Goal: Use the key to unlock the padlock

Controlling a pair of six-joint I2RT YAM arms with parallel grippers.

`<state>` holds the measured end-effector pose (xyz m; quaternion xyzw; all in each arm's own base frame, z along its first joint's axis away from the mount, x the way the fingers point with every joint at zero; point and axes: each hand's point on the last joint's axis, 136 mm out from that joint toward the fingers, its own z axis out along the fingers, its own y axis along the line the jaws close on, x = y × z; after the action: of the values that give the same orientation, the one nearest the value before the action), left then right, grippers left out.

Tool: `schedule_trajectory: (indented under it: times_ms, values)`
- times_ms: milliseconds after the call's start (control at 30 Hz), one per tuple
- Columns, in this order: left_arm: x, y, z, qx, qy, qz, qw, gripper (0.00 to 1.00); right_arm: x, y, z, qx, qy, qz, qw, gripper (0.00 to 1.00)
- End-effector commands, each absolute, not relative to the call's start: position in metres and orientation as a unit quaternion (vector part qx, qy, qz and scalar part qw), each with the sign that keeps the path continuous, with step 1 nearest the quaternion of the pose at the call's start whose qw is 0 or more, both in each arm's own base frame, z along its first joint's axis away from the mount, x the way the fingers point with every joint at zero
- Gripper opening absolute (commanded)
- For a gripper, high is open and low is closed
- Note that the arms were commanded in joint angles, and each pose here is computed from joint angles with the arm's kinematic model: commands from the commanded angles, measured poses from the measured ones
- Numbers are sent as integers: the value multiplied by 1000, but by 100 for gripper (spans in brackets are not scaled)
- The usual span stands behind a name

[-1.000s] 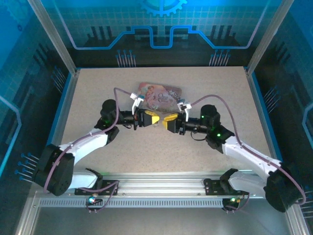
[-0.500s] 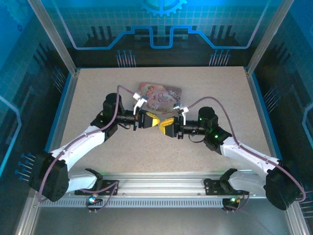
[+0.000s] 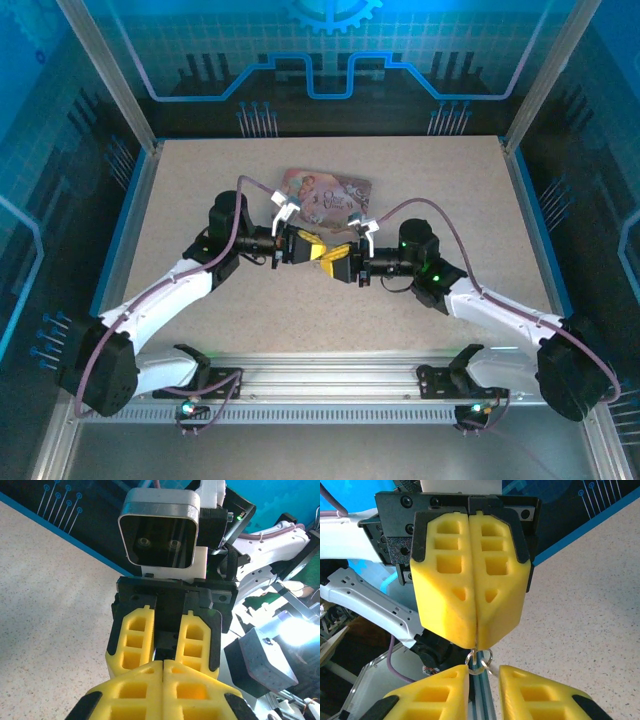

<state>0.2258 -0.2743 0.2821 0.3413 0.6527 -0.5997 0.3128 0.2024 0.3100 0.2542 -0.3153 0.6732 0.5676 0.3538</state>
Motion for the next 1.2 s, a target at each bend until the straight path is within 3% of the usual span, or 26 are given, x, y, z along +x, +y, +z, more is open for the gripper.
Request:
schedule_trajectory:
  times_ms: [0,267,433,667,733,867,1033,1167]
  values:
    - [221,-276,295,358,636,-602,325,0,201,316,278,-327,647,581,370,22]
    - [222,-276,292,355,638,-602,324,0,200,318,280,-327,646,582,370,19]
    - [222,-277,293,354,636,-606,322,0,202,318,278,-327,649,577,373,1]
    - [223,-280,290,349,639,-604,325,0,207,317,274,-315,654,571,383,0]
    - [228,-279,291,338,643,-597,340,26,209,315,273,-307,656,569,390,0]
    - [238,-273,293,309,657,-578,372,44,215,311,268,-290,663,563,400,0]
    - [247,-257,296,263,666,-577,393,46,222,304,269,-270,664,558,419,0]
    - [244,-251,293,253,657,-597,385,40,222,301,270,-265,663,558,422,0]
